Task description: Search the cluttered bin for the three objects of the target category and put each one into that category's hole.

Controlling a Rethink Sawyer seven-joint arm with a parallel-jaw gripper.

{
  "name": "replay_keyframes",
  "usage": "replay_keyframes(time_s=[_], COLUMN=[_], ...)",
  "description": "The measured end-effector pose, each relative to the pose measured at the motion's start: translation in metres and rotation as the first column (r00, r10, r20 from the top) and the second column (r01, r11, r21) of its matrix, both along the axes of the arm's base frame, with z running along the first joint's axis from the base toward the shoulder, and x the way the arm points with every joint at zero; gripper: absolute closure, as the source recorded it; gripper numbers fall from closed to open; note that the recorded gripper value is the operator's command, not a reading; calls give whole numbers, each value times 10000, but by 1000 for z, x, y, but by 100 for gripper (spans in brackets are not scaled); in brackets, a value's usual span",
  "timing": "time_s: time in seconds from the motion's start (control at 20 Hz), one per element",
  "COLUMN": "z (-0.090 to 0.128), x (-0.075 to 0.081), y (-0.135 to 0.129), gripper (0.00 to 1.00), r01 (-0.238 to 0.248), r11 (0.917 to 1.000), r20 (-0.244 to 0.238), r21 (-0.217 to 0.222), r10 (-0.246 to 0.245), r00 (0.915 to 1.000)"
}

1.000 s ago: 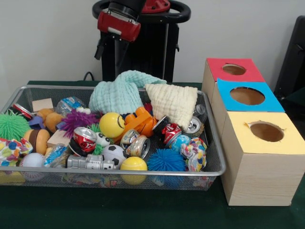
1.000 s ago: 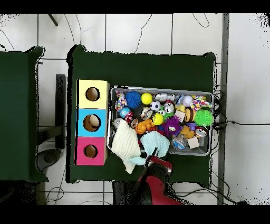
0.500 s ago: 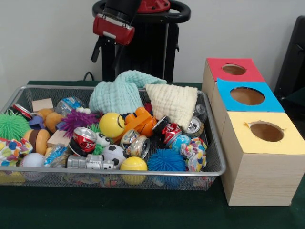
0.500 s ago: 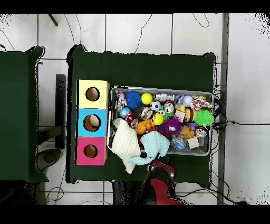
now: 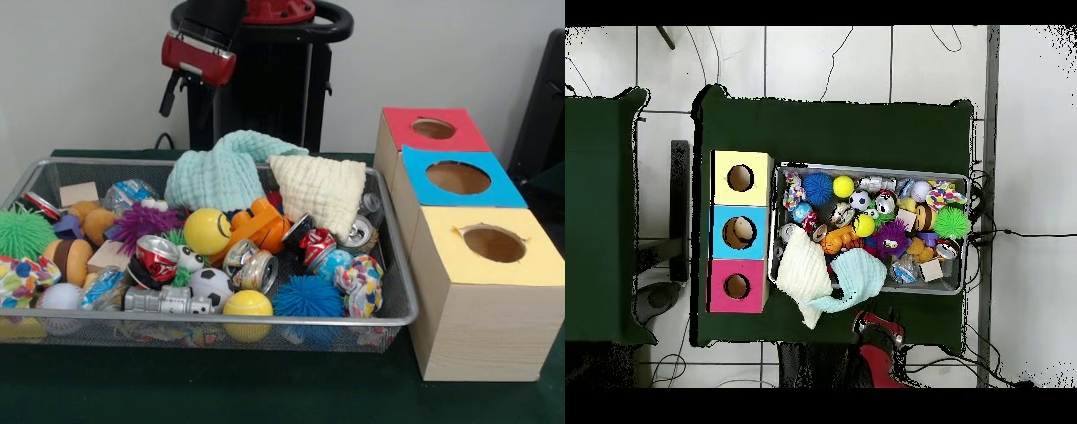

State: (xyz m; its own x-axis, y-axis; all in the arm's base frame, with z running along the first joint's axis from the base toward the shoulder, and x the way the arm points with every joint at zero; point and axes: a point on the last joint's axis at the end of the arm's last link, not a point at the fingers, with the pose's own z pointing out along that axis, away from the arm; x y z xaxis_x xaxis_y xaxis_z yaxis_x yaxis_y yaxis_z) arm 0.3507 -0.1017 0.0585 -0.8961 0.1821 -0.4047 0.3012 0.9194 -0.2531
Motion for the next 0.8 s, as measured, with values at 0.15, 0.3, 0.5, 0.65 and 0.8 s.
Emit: replay_keyframes(time_s=[0.15,0.3,0.5,0.65,0.8], z=[0,0,0,0,0], x=[-4,-7,-14,-18,-23], y=[-6,-8,-14,-20,-27], gripper=[0,0,0,0,0], r01=[60,59,-34,-153,-335], r11=[10000,10000,9998,9995,9987], r20=[-33,-53,-113,-132,-154], r21=[42,70,171,261,374], r10=[-60,-59,36,157,341], r00=[10000,10000,9999,9998,9993])
